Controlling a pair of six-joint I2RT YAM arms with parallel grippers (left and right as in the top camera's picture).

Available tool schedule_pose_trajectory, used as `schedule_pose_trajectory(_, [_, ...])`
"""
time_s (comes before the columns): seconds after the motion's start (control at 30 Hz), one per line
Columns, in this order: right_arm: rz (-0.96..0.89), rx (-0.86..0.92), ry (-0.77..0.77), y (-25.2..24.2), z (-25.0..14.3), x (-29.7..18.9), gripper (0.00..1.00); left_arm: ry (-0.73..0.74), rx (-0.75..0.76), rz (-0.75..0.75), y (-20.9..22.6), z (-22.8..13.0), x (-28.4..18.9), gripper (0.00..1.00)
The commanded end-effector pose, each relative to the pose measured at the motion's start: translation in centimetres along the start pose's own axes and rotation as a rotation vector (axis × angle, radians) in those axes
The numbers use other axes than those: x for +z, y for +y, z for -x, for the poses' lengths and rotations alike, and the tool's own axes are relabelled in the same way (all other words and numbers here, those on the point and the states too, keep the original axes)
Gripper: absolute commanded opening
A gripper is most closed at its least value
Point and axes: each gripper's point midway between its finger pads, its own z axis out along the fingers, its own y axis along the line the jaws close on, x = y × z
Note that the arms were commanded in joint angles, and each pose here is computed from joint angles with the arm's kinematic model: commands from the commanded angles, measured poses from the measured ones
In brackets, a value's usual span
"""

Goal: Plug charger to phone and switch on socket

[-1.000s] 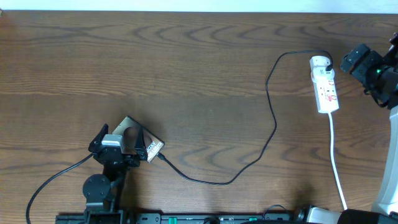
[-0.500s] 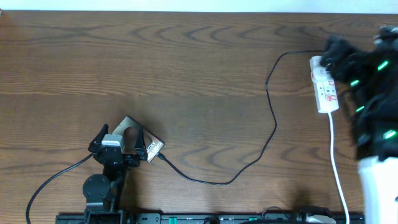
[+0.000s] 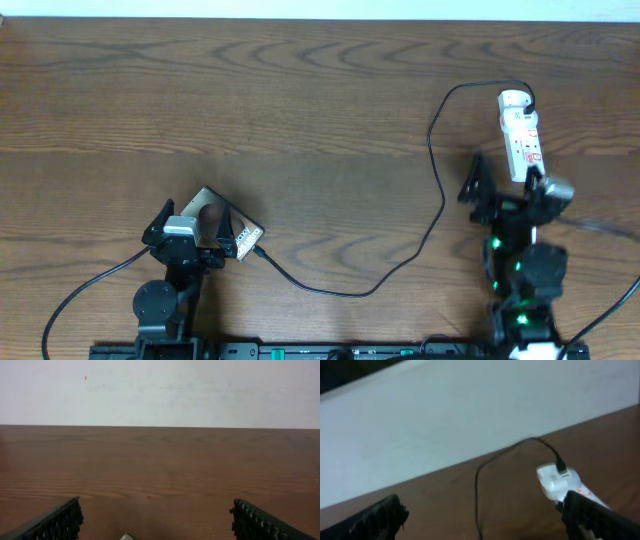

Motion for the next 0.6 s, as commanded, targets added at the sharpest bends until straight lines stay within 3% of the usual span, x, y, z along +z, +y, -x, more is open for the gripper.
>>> schedule_pose_trajectory(0.0, [-0.01,-0.015,-0.005,-1.2,-2.3,-1.5,0.99,0.048,-0.001,-0.016,-0.2,-1.4,0.0,0.93])
schedule_pose_trajectory(0.57, [-0.014,-0.19,0.157,-2.2,-5.9,-4.4,0.99,0.048,-0.001,-0.016,-0.2,-1.4,0.0,0.93])
